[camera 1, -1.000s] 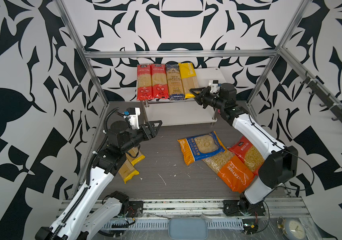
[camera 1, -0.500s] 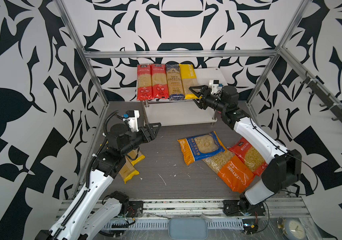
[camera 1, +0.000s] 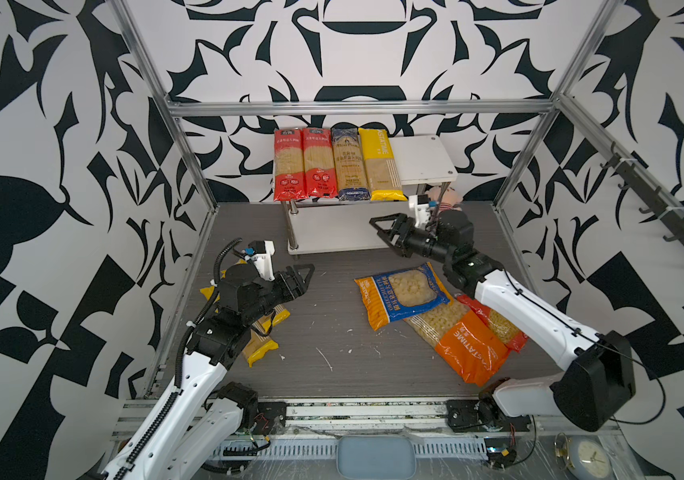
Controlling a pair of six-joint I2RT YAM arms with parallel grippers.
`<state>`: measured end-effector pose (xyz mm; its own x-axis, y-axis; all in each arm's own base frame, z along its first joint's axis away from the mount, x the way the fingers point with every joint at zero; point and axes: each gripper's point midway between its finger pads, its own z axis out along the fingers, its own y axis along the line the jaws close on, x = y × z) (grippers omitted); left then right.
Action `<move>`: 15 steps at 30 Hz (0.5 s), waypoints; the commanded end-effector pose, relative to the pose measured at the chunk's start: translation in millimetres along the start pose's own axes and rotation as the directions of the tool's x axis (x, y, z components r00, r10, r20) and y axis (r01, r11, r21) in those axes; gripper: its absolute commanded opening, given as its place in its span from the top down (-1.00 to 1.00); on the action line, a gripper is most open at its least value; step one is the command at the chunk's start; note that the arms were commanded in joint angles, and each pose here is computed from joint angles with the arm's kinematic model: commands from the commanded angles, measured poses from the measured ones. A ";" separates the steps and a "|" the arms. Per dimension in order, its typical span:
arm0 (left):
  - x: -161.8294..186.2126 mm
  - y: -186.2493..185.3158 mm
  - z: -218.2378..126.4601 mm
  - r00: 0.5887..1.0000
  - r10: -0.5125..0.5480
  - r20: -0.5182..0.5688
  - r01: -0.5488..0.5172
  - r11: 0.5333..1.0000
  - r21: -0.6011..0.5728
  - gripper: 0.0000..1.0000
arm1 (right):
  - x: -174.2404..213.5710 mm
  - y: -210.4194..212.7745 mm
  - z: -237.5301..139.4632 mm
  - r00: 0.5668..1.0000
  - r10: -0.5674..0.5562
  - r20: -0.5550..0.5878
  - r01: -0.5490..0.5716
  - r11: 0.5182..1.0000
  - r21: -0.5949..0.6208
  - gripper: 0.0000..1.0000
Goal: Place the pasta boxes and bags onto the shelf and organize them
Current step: 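Lower both grippers to the second yellow PASTATIME bag on the table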
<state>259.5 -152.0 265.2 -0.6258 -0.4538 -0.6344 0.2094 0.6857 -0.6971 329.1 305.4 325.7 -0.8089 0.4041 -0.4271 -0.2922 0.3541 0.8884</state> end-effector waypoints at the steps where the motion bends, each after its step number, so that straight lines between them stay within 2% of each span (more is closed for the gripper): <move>1: 14.5 53.5 -5.1 1.000 0.004 -0.003 -0.004 0.978 -0.210 -0.41 | 53.7 3.8 18.4 0.974 -0.218 -0.055 0.221 0.973 0.060 -0.37; 6: 31.4 108.8 -14.1 0.998 -0.068 0.016 0.069 0.922 -0.380 -0.41 | 132.0 -34.1 70.7 0.944 -0.263 -0.199 0.289 0.950 0.118 -0.23; 9: 37.5 139.0 -22.9 0.990 -0.125 0.061 0.139 0.879 -0.457 -0.44 | 171.8 -58.6 105.8 0.910 -0.295 -0.290 0.349 0.925 0.153 -0.21; 15: 43.8 170.0 -32.9 0.971 -0.199 0.132 0.239 0.826 -0.511 -0.49 | 214.4 -96.1 165.6 0.872 -0.281 -0.401 0.374 0.911 0.175 -0.21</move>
<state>247.6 -46.8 137.4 -0.5742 -0.6183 -0.5367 -0.3048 0.7699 -0.5607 251.8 473.8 90.6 -0.8731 -0.1069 -0.4757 -0.4198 0.6609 0.6221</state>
